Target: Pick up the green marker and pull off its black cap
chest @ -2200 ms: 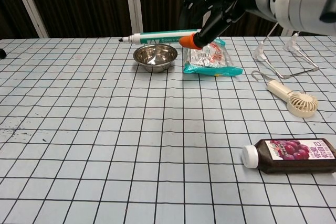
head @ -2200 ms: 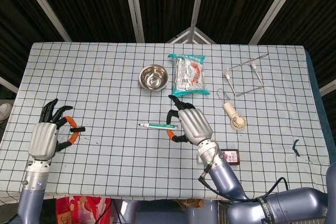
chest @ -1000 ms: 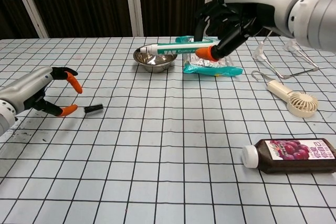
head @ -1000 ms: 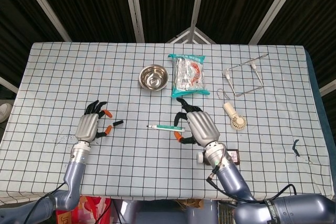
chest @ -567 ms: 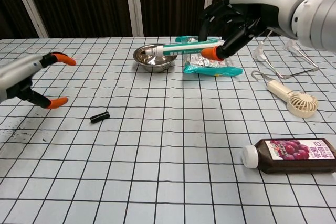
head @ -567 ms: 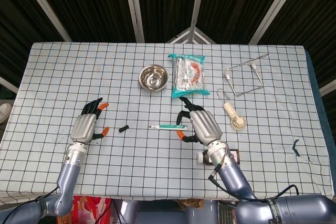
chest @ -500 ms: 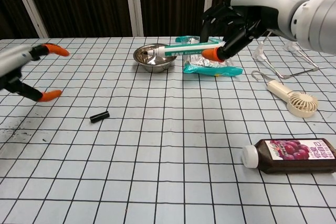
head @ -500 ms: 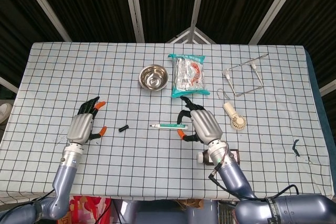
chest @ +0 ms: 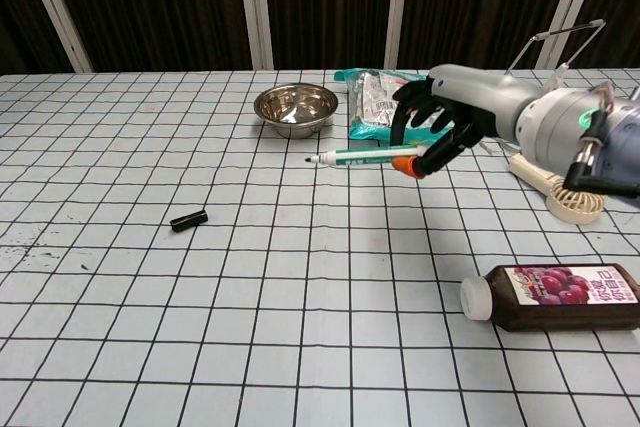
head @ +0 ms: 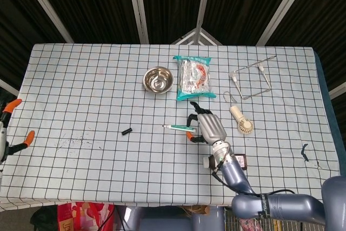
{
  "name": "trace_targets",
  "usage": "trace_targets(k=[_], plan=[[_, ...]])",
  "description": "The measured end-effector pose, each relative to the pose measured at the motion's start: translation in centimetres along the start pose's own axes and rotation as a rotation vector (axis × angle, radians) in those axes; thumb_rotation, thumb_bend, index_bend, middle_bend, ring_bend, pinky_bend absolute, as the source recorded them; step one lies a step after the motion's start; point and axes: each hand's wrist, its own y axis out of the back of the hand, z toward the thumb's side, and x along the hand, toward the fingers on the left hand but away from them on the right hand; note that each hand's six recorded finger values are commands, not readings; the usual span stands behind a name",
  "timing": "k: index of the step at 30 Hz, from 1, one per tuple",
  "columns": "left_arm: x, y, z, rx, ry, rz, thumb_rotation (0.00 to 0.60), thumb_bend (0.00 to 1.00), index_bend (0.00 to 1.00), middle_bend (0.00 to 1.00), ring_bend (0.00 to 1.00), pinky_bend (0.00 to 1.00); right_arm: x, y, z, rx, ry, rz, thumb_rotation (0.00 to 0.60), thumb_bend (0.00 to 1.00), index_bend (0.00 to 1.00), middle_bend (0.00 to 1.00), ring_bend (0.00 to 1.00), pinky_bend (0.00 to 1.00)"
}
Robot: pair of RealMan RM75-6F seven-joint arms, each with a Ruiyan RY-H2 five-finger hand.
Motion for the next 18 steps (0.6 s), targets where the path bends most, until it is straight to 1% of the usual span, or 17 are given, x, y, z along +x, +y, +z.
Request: trace_targets(k=[5,11,16,18], plan=[[-0.6,1.1,-1.3,-0.029,0.018,0.009,0.600,0.45,0.14,0.00,0.00,0.00,-0.9,-1.9,-1.4,-0.005,-0.017,0.027,0.600,0.58,0.77,0.08,0.20,0.19],[-0.8,2.1,-1.9,-0.015,0.014,0.028,0.600,0.45,0.14,0.00,0.00,0.00,-1.7,-3.4,-2.8,0.006,-0.035,0.049,0.600,0.58,0.77,0.08,0.20,0.19],[-0.9,2.0,-2.2,-0.006,0.022,0.018,0.600,0.45,0.14,0.00,0.00,0.00,-2.1,-3.9,-4.0,0.001,-0.059,0.059,0.600,0.58,0.77,0.08,0.20,0.18],[-0.9,1.8,-2.2,-0.003,0.024,0.012,0.600,0.45,0.14,0.00,0.00,0.00,-2.1,-4.0,-4.1,0.001,-0.068,0.063,0.600,0.58,0.74,0.08,0.19,0.16]])
